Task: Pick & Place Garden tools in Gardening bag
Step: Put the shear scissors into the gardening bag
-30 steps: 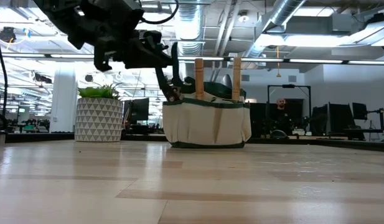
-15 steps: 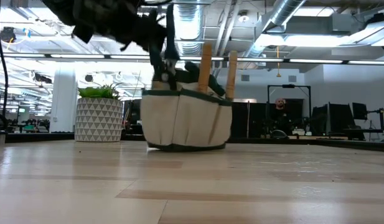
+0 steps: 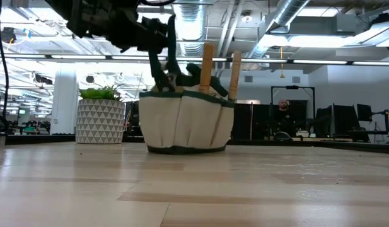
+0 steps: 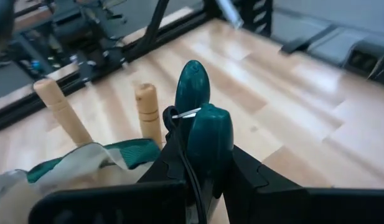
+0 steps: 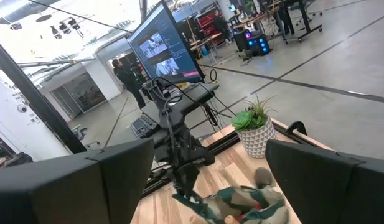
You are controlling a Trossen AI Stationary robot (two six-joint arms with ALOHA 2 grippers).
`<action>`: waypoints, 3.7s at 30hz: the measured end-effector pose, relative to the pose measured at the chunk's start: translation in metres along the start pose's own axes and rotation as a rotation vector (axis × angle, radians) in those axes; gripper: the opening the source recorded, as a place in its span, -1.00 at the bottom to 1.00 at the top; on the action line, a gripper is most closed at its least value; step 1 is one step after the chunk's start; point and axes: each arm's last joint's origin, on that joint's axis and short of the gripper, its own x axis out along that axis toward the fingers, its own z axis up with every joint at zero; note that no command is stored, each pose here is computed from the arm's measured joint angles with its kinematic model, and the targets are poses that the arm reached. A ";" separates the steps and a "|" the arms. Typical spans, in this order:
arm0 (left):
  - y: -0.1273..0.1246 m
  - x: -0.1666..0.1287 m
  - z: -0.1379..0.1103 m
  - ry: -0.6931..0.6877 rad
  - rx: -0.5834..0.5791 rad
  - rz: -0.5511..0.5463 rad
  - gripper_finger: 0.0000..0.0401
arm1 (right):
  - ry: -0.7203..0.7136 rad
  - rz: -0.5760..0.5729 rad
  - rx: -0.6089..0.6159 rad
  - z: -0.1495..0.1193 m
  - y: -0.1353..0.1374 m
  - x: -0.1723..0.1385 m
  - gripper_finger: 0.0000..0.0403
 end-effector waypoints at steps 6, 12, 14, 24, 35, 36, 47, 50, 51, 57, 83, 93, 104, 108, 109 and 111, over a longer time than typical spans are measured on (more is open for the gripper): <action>0.001 0.000 -0.004 0.063 0.085 0.049 -0.86 | 0.000 0.000 0.002 0.000 0.000 0.000 0.50; 0.003 -0.002 -0.009 0.134 0.131 0.088 -0.86 | 0.000 0.000 0.002 0.000 0.000 0.000 0.50; 0.006 -0.003 -0.011 0.147 0.126 0.111 -0.86 | 0.000 0.000 0.002 0.000 0.000 0.000 0.50; 0.023 -0.014 -0.025 0.121 0.001 0.055 -0.86 | -0.006 0.003 0.002 0.001 0.000 0.000 0.50; 0.012 -0.012 0.007 -0.078 -0.203 -0.210 -0.86 | -0.006 0.003 -0.001 0.001 0.000 0.000 0.50; 0.010 -0.011 0.008 -0.077 -0.199 -0.217 -0.86 | -0.006 0.003 -0.001 0.001 0.000 0.000 0.50; 0.010 -0.008 0.006 -0.005 -0.072 -0.064 -0.85 | -0.006 0.003 0.000 0.001 0.000 0.000 0.50; 0.006 -0.007 -0.003 0.031 -0.050 -0.061 -0.85 | -0.006 0.003 0.000 0.001 0.000 0.000 0.50; 0.005 -0.007 -0.006 0.041 -0.051 -0.061 -0.85 | -0.006 0.003 0.000 0.001 0.000 0.000 0.50; 0.004 -0.007 -0.014 0.074 -0.058 -0.034 -0.85 | -0.006 0.003 0.001 0.001 0.000 0.000 0.50; 0.033 -0.003 -0.049 0.174 -0.100 0.034 -0.85 | -0.006 0.004 0.051 0.001 0.000 0.000 0.50; 0.026 -0.039 -0.002 -0.074 -0.277 -0.047 -0.85 | -0.001 0.013 -0.009 0.000 0.001 0.000 0.50; 0.022 -0.022 -0.010 -0.009 -0.219 -0.046 -0.85 | 0.004 0.024 -0.009 0.000 0.001 0.000 0.50; 0.009 -0.016 -0.001 0.017 -0.084 -0.028 -0.85 | 0.004 0.024 -0.007 0.000 0.001 0.000 0.50; 0.006 -0.014 0.000 0.023 -0.046 -0.022 -0.85 | 0.004 0.024 -0.001 0.000 0.001 0.000 0.50; 0.000 -0.011 0.002 0.049 0.017 -0.008 -0.85 | 0.004 0.024 -0.001 0.000 0.001 0.000 0.50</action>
